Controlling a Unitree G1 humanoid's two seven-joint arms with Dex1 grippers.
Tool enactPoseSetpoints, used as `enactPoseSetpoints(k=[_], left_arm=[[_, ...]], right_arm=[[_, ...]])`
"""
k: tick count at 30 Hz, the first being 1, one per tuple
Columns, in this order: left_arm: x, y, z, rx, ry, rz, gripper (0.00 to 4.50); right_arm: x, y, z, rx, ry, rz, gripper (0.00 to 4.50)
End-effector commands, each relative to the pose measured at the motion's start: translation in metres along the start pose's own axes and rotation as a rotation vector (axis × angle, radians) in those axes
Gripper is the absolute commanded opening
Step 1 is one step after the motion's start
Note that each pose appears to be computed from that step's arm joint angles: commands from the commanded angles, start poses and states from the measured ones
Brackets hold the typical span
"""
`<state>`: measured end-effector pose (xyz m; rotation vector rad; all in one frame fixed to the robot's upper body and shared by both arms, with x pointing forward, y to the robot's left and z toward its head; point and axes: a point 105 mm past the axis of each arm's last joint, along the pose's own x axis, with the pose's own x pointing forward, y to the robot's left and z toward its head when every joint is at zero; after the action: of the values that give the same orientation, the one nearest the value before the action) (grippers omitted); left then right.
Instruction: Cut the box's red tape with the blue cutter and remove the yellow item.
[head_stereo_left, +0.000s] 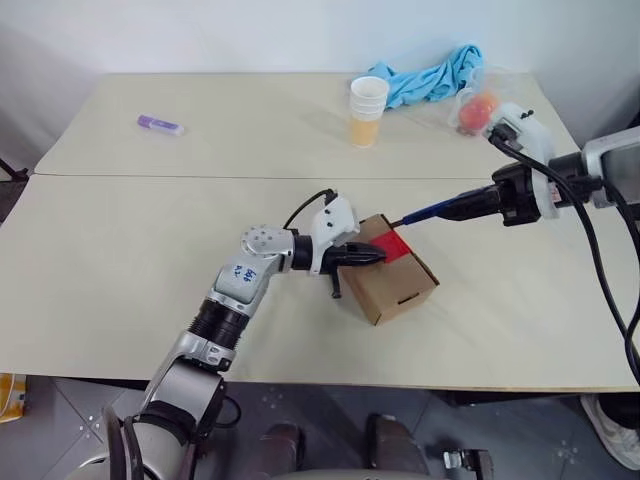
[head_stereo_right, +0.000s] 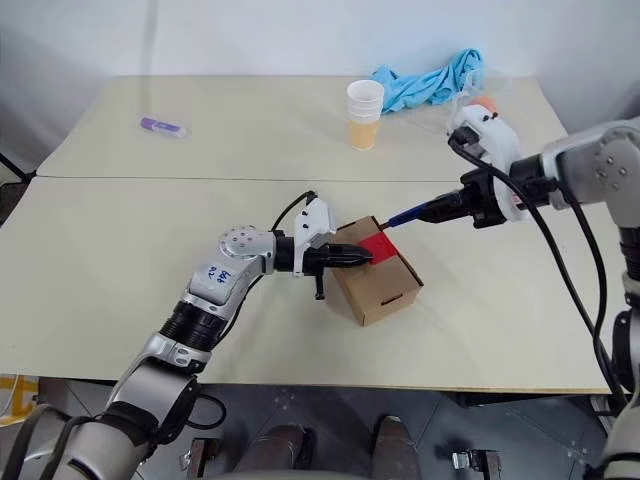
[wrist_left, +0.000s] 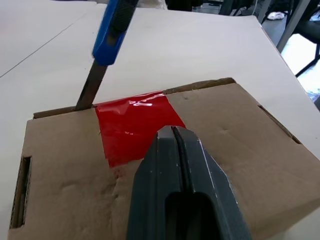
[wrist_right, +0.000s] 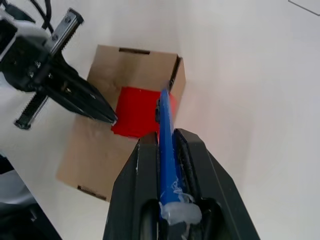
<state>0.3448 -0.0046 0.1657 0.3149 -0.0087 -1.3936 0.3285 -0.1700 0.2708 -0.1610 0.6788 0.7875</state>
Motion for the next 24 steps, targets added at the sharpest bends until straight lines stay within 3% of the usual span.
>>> enactPoseSetpoints(k=[1, 12, 24], left_arm=[[0.004, 0.000, -0.011, -0.014, 0.051, 0.012, 0.00], [0.007, 0.001, -0.017, -0.023, 0.080, 0.035, 0.00], [0.010, -0.004, -0.025, -0.037, 0.108, 0.031, 0.00]], right_arm=[[-0.002, 0.004, 0.011, -0.017, 0.009, 0.008, 0.15], [0.013, 0.020, 0.009, -0.060, 0.193, 0.066, 0.15], [0.028, 0.025, 0.026, -0.116, 0.257, 0.111, 0.15]])
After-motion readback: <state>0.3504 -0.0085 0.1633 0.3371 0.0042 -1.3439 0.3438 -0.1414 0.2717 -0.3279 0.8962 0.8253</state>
